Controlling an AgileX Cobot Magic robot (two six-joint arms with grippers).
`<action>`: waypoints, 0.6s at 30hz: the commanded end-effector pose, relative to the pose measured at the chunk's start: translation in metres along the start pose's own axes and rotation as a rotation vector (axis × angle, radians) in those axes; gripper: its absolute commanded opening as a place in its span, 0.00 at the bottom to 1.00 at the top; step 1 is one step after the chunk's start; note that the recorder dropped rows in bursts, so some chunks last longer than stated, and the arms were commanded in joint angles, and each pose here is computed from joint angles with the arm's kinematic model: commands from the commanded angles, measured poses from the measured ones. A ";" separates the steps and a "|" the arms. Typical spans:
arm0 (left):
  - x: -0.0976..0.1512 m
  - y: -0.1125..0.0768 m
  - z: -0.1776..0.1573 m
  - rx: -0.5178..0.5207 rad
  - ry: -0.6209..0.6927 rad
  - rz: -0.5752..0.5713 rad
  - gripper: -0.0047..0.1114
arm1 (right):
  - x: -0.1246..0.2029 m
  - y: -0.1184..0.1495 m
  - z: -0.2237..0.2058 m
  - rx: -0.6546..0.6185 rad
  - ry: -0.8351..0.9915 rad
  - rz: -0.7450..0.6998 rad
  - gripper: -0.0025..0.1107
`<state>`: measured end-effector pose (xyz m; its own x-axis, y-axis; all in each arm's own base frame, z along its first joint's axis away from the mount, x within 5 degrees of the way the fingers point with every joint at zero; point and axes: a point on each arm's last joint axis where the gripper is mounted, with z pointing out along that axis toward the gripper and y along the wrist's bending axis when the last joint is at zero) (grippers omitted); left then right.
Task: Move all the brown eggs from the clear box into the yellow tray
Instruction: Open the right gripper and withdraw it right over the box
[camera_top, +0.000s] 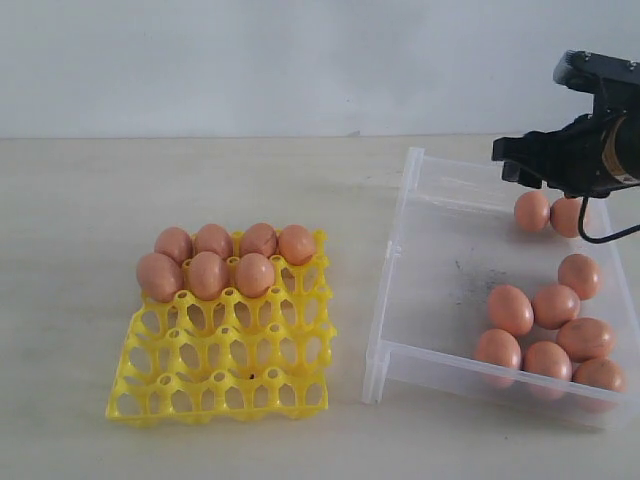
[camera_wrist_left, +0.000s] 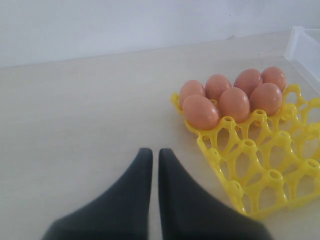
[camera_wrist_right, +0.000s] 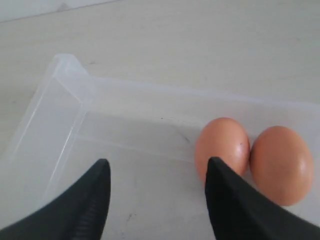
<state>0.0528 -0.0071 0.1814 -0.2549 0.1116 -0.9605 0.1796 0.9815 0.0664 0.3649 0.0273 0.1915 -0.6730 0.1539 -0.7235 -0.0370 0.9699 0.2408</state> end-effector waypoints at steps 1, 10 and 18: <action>0.000 0.000 0.000 0.005 -0.004 -0.005 0.08 | -0.004 -0.009 -0.003 -0.003 -0.004 0.005 0.42; 0.000 0.000 0.000 0.005 -0.004 -0.005 0.08 | -0.006 0.016 -0.002 -0.165 -0.089 -0.411 0.42; 0.000 0.000 0.000 0.005 -0.004 -0.005 0.08 | 0.014 0.013 0.001 -0.081 -0.281 -0.574 0.42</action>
<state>0.0528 -0.0071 0.1814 -0.2549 0.1116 -0.9605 0.1796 0.9815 0.0664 0.3571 0.0457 0.1899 -0.3512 -0.2941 -0.8889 -0.4649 0.8789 -0.1070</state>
